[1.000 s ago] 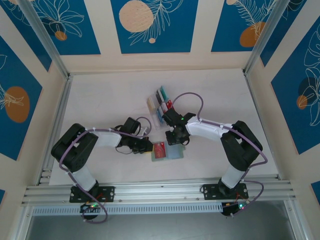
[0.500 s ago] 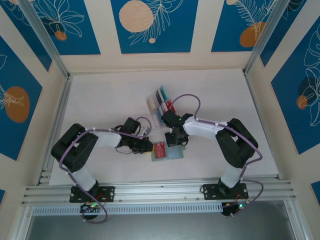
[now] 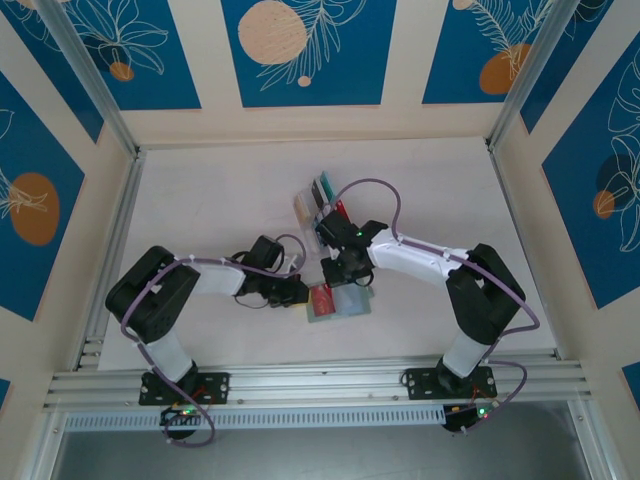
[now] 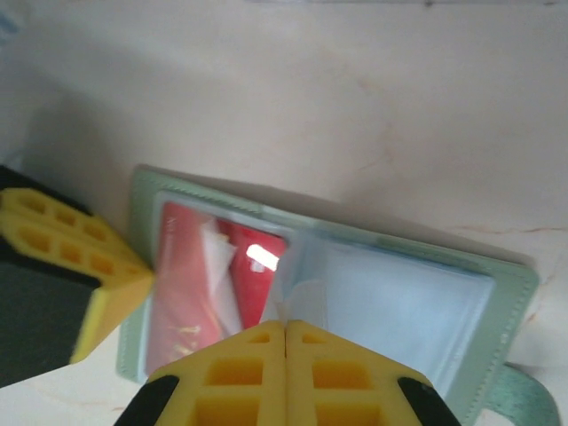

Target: Put the credit cards into the card holder

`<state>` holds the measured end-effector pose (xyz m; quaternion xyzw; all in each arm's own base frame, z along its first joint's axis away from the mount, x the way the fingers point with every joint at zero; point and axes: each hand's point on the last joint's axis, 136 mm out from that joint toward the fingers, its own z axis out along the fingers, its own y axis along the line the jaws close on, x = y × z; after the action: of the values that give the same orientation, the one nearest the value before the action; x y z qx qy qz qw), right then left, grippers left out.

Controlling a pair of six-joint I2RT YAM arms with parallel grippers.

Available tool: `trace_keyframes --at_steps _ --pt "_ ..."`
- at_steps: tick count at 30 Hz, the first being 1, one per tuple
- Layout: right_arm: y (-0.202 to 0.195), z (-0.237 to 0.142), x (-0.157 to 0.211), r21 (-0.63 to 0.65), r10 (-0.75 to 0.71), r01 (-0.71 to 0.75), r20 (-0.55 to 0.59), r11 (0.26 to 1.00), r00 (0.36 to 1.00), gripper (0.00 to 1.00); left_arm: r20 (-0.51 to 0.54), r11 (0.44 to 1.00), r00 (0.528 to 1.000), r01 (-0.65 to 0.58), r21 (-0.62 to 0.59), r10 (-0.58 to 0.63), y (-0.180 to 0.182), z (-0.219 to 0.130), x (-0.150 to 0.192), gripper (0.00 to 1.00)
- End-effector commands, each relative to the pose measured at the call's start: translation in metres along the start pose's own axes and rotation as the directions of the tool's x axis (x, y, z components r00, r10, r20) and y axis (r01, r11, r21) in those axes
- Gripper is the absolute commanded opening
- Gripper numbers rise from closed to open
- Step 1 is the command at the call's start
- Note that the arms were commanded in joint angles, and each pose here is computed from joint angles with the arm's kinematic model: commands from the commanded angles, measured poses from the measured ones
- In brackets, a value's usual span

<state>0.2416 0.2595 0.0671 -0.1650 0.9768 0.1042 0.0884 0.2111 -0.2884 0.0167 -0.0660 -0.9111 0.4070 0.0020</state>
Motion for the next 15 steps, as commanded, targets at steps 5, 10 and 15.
trace_keyframes --at_steps 5,10,15 --pt "0.038 0.005 0.005 -0.168 0.033 -0.047 -0.084 0.985 0.996 0.02 -0.064 0.987 0.994 0.077 -0.141 -0.086 0.040 0.017 0.032 0.08" --pt "0.053 0.011 0.005 -0.263 0.071 -0.100 -0.116 0.959 0.991 0.17 -0.054 0.988 0.994 0.091 -0.126 -0.098 0.038 0.018 0.030 0.07" --pt "0.070 -0.004 0.000 -0.435 0.095 -0.139 -0.120 0.890 0.988 0.27 -0.027 0.987 0.987 0.154 -0.049 -0.155 0.038 0.019 0.027 0.07"
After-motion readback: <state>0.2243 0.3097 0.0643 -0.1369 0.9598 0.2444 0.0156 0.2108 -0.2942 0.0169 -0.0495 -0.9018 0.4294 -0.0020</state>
